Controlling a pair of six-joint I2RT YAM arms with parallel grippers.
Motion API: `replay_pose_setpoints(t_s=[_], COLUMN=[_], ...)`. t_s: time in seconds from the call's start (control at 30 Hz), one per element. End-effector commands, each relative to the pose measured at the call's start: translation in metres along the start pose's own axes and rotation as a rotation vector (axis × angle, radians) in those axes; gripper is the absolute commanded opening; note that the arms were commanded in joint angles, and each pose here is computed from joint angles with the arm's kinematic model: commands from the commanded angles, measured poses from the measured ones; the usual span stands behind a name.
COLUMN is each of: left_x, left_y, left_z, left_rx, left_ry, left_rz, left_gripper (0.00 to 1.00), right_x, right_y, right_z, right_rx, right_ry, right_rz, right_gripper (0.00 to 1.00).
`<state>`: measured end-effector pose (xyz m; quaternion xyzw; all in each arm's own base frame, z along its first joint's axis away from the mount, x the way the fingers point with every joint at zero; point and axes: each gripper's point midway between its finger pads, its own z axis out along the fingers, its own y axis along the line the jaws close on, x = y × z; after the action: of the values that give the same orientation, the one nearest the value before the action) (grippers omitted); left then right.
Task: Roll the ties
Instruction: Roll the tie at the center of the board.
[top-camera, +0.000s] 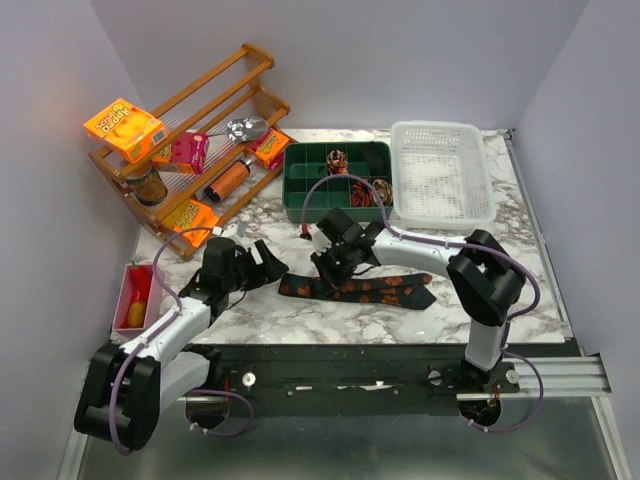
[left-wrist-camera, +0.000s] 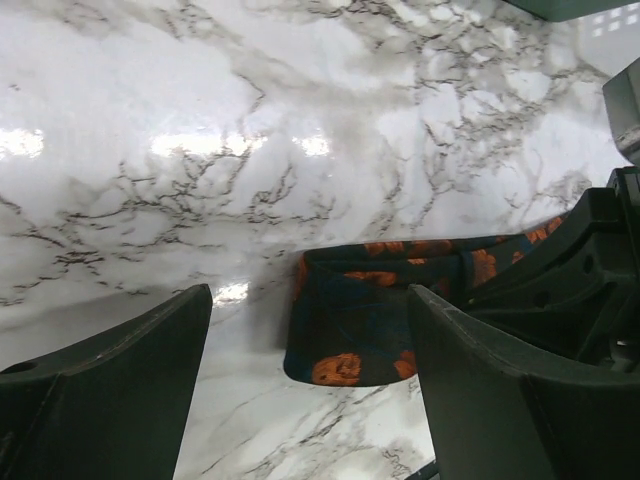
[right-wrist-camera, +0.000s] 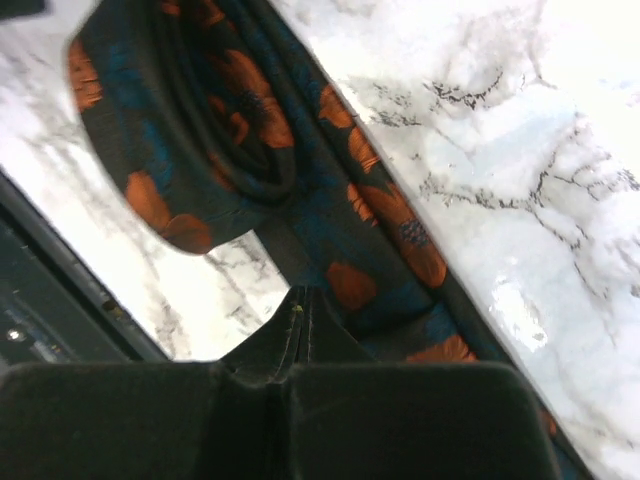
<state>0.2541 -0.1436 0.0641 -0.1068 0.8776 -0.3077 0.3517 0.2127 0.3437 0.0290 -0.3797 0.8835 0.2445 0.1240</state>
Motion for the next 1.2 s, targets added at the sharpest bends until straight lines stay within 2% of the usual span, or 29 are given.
replay_pose_setpoints(t_s=[0.0,0.1,0.27,0.67,0.9,1.17], left_x=[-0.002,0.000,0.004,0.008,0.030,0.041], left_y=[-0.013,-0.011,-0.014,-0.016,-0.014,-0.011], left_z=[-0.003,0.000,0.005,0.013,0.018,0.024], left_rx=[0.079,0.081,0.114,0.153,0.194,0.235], left_ry=[-0.016,-0.008,-0.008,0.010,0.089,0.099], left_rz=[0.003,-0.001,-0.040,-0.028,-0.054,-0.083], left_gripper=[0.88,0.88,0.88,0.86,0.78,0.68], right_x=[-0.040,-0.057,-0.059,-0.048,-0.053,-0.051], right_y=[0.025,0.037,0.037,0.005,-0.002,-0.002], right_z=[-0.036,-0.038,-0.016,0.019,0.024,0.028], right_rx=[-0.057,-0.113,-0.140,-0.034,-0.002,-0.012], right_ry=[-0.111,-0.135,-0.093,-0.026,-0.034,-0.029], right_rz=[-0.057,-0.069,-0.062,-0.047,-0.051,-0.061], right_gripper=[0.02,0.02,0.02,0.02,0.02,0.02])
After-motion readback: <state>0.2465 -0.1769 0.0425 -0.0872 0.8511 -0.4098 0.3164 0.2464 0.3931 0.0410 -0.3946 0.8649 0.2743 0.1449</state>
